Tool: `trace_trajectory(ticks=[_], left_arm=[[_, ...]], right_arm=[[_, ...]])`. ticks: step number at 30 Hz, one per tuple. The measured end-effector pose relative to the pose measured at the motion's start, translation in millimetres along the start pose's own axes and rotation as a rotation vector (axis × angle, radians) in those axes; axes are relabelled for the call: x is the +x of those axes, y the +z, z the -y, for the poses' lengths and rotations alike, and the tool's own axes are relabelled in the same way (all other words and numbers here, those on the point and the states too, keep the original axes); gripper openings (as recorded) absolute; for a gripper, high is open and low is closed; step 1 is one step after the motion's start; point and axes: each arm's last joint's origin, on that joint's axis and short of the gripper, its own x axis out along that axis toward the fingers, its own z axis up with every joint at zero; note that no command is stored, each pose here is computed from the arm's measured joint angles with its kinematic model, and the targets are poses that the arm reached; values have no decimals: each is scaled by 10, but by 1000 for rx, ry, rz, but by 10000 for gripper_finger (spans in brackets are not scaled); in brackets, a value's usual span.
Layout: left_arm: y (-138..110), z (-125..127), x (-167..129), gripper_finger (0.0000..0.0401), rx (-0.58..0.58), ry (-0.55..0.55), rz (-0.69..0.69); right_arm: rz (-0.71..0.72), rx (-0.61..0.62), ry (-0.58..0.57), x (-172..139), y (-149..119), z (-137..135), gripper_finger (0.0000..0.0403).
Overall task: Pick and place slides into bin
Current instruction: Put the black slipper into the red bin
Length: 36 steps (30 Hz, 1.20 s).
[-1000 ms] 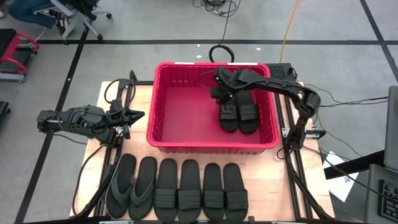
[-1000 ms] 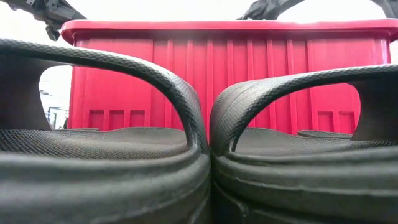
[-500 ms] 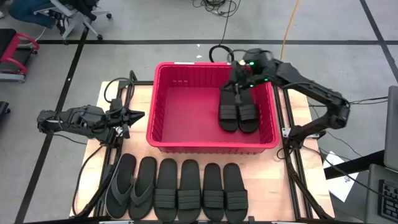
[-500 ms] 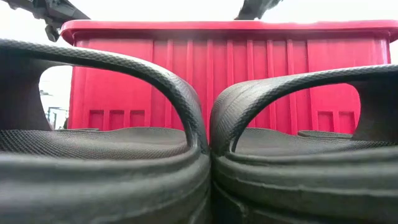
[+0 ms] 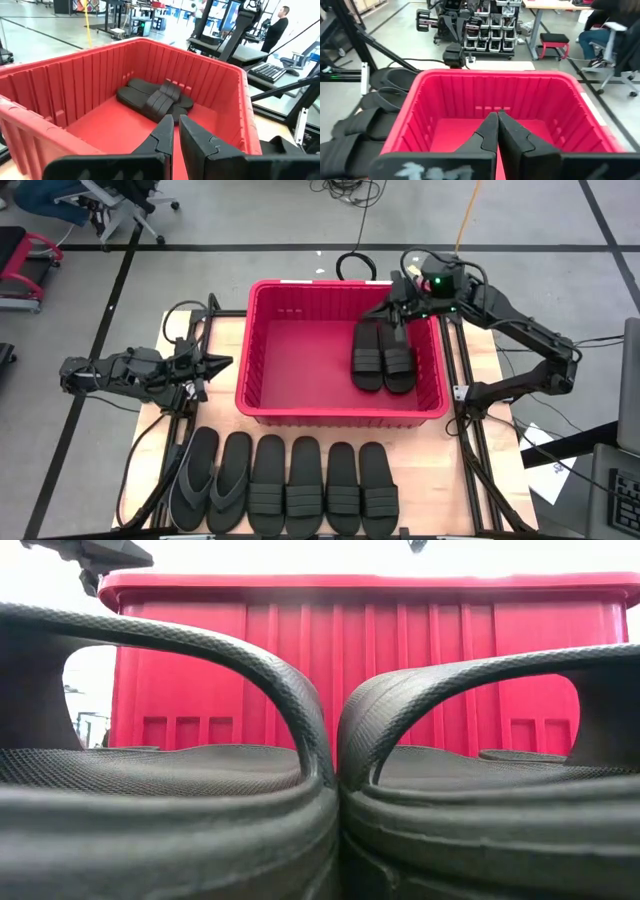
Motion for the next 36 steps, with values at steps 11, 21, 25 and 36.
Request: trace_trajectory(ticks=[11, 21, 25, 36], left_arm=[[-9, 25, -1, 26, 68, -89, -27], [-13, 39, -3, 26, 111, -137, -38], [-9, 53, -5, 26, 123, -181, -39], [148, 102, -21, 26, 210, -225, 133]], right_arm=[[2, -55, 143, 126, 51, -364, 0], [-26, 0, 155, 218, 84, -783, 0], [-41, 11, 188, 246, 89, -1072, 0], [-86, 15, 207, 189, -50, -1694, 0]])
